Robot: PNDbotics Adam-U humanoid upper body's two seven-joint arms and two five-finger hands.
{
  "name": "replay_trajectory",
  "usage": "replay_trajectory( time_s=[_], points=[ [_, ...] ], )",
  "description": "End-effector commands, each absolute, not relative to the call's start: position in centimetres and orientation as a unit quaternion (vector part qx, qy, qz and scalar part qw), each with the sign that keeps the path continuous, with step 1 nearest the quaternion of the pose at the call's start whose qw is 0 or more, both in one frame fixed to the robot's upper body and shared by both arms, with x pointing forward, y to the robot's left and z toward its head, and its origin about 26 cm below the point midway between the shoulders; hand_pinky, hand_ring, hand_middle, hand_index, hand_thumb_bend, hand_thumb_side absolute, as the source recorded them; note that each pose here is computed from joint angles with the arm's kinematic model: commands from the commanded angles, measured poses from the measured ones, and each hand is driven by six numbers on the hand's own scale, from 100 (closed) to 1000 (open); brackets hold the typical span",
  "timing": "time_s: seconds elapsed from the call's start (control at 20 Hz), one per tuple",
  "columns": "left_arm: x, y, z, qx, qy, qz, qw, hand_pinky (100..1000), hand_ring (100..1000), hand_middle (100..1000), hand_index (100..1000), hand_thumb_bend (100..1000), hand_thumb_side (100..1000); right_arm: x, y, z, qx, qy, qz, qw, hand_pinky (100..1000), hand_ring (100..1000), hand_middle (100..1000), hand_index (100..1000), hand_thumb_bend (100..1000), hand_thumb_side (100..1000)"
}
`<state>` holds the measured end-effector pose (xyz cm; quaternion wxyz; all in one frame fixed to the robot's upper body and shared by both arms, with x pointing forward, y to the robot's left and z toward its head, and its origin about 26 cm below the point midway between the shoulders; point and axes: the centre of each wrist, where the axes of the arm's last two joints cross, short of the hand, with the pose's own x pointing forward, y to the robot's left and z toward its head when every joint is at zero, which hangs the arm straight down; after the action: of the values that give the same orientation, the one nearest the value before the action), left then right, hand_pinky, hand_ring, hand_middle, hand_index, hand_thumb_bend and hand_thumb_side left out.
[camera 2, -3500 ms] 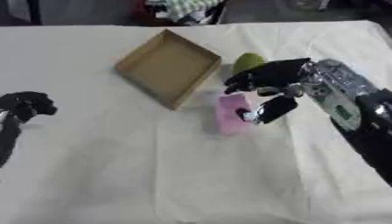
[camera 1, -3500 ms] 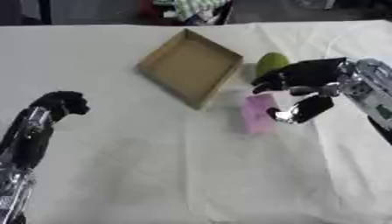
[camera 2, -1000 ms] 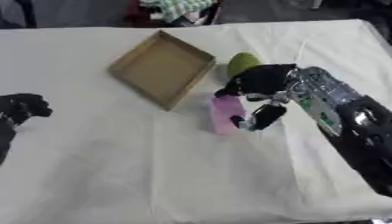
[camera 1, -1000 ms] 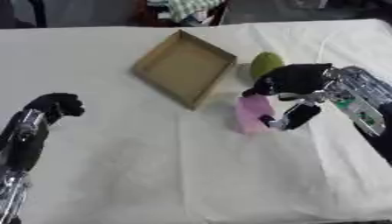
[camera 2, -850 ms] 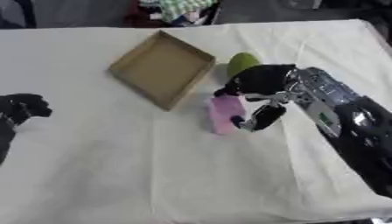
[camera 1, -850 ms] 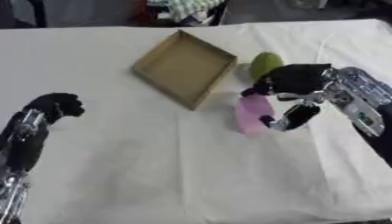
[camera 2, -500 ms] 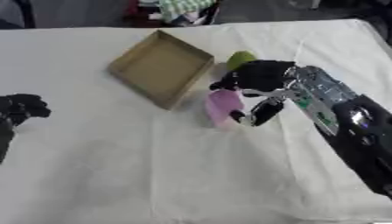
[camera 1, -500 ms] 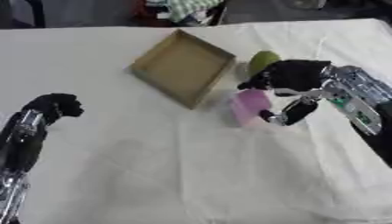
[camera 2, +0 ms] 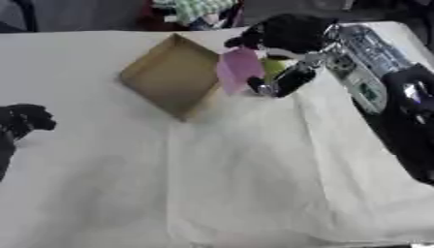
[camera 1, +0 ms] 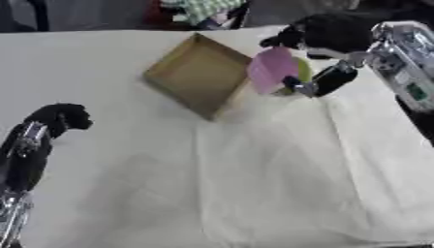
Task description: Pick up objects on the table and place them in the box.
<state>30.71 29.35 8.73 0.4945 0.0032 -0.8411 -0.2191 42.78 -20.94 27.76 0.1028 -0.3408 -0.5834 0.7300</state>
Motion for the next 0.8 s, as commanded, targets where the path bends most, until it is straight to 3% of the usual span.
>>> replay_trajectory(
  time_s=[0.05,0.3,0.8],
  points=[
    [30.8,29.5,9.6,0.005,-0.846,-0.229,0.482,701,644,610,743,100,1000,43.7,-19.7,29.6,-0.348,-0.596,0.716,0.102,790,797,565,1000,100,366],
    [31.0,29.2,9.8,-0.002,-0.848,-0.23,0.478,701,644,610,743,100,1000,46.0,-16.7,29.2,-0.342,-0.593,0.72,0.118,792,799,572,1000,100,349],
    [31.3,28.3,9.9,-0.02,-0.849,-0.235,0.472,701,644,609,743,100,1000,50.0,-13.5,23.7,-0.362,-0.555,0.721,0.204,790,800,599,1000,100,322]
  ],
)
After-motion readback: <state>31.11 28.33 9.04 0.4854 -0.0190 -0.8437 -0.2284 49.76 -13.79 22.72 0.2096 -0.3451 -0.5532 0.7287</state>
